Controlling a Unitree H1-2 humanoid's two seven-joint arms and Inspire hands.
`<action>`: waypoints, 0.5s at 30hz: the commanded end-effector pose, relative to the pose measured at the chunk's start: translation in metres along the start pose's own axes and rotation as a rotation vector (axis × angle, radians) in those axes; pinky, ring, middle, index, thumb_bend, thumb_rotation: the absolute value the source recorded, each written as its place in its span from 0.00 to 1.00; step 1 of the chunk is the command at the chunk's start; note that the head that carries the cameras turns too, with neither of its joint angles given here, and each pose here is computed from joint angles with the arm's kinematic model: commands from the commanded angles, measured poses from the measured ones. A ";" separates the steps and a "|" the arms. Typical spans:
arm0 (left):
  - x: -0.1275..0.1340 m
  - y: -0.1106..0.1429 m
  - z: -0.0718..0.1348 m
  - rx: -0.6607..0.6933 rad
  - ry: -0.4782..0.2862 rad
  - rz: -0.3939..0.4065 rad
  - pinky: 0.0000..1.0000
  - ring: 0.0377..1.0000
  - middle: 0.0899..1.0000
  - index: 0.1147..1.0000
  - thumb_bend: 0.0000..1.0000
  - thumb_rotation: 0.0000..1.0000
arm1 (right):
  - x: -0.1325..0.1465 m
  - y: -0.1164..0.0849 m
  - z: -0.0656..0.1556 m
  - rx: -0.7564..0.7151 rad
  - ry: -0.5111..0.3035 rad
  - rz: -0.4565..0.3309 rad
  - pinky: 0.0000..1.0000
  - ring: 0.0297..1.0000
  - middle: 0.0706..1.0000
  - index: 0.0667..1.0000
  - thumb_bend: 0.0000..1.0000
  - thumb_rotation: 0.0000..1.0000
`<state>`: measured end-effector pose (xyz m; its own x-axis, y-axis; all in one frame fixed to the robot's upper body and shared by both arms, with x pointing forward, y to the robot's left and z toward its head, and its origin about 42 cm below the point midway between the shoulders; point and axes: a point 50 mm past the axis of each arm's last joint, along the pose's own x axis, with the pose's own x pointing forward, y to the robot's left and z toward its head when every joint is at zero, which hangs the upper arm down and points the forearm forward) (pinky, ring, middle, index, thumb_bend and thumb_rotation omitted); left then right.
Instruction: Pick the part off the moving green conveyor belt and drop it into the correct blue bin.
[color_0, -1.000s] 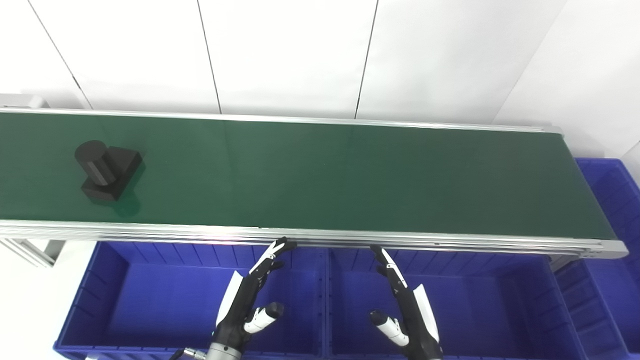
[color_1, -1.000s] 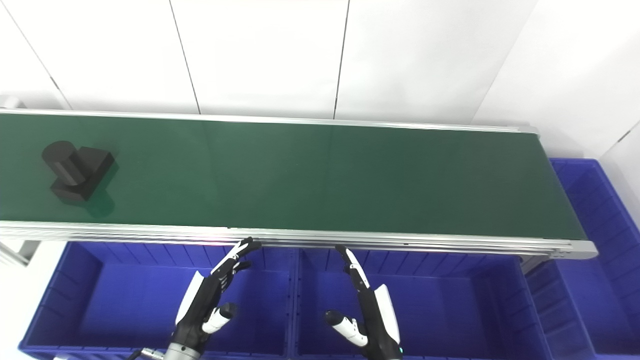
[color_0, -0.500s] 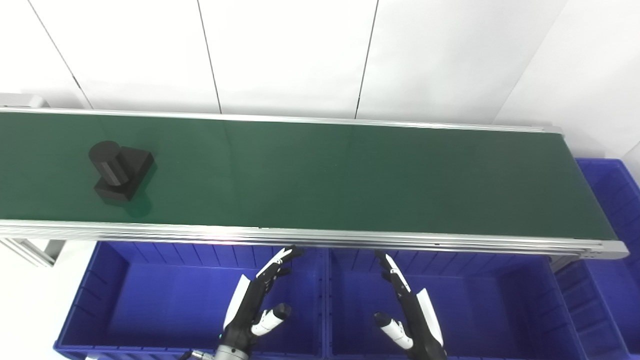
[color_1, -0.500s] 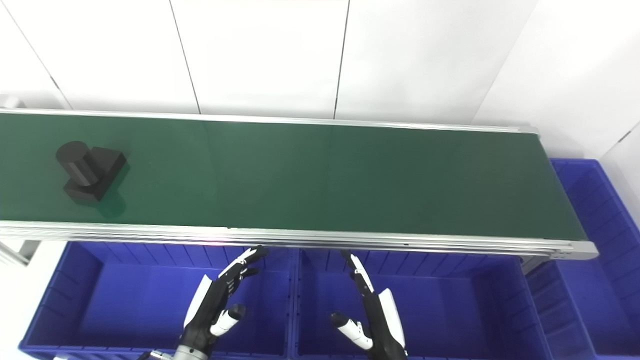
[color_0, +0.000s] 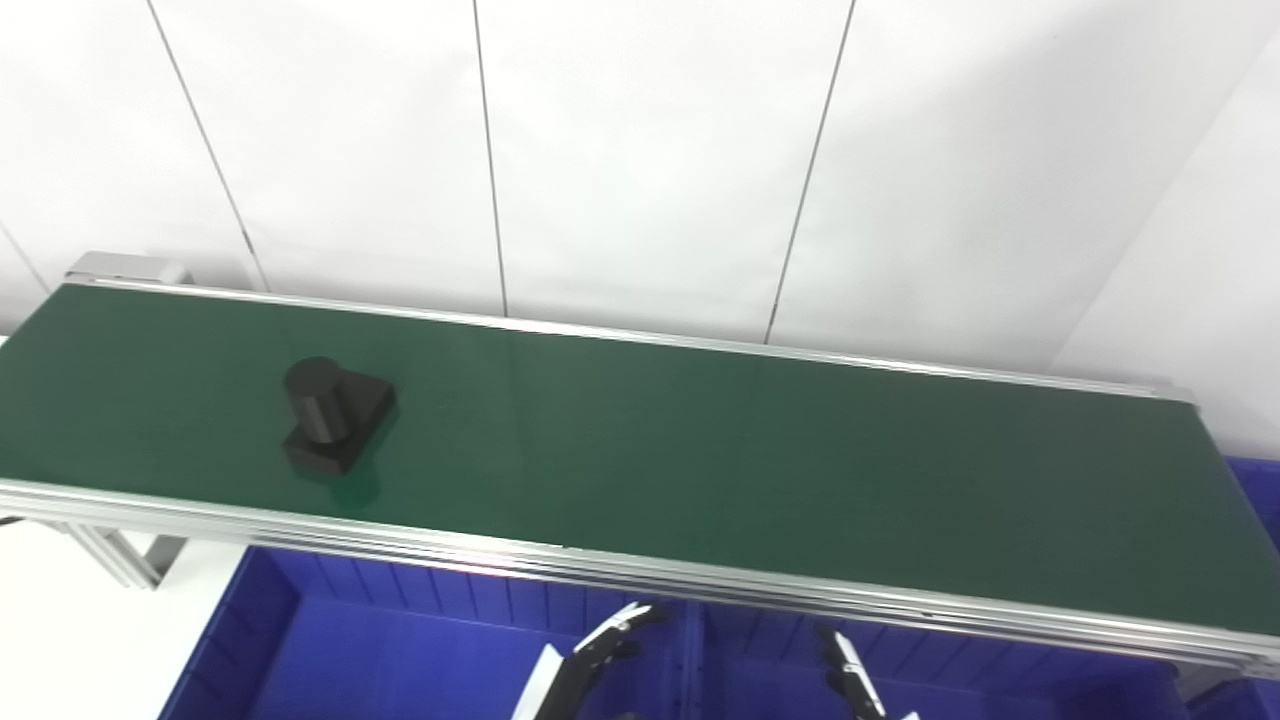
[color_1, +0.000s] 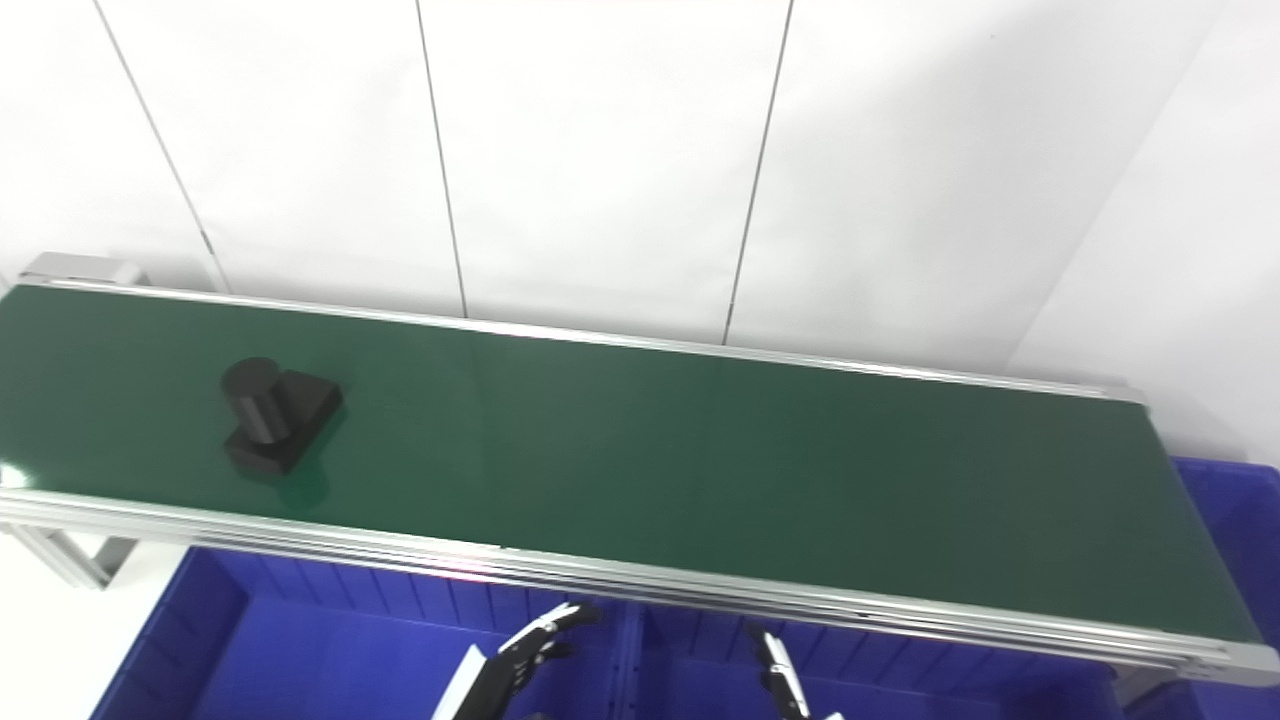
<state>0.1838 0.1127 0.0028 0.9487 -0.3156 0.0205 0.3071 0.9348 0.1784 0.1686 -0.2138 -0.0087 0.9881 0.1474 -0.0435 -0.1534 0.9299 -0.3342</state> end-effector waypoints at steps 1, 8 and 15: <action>0.011 -0.002 0.009 0.006 -0.067 0.011 0.78 0.88 0.88 0.77 1.00 0.99 | 0.004 -0.004 0.005 0.011 -0.050 -0.001 0.93 0.96 0.98 0.95 0.91 1.00; 0.012 -0.005 0.007 0.018 -0.069 0.015 0.76 0.87 0.88 0.76 1.00 0.98 | 0.004 -0.005 0.003 0.011 -0.043 0.005 0.92 0.96 0.98 0.95 0.90 1.00; 0.013 -0.006 0.007 0.025 -0.076 0.018 0.77 0.87 0.87 0.76 1.00 0.97 | 0.005 -0.006 0.003 0.004 -0.046 0.000 0.91 0.95 0.98 0.95 0.90 1.00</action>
<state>0.1845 0.1035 0.0001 0.9496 -0.3115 0.0349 0.2980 0.9317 0.2076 0.1682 -0.2156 -0.0109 0.9869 0.1516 -0.0559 -0.1616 0.9280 -0.3358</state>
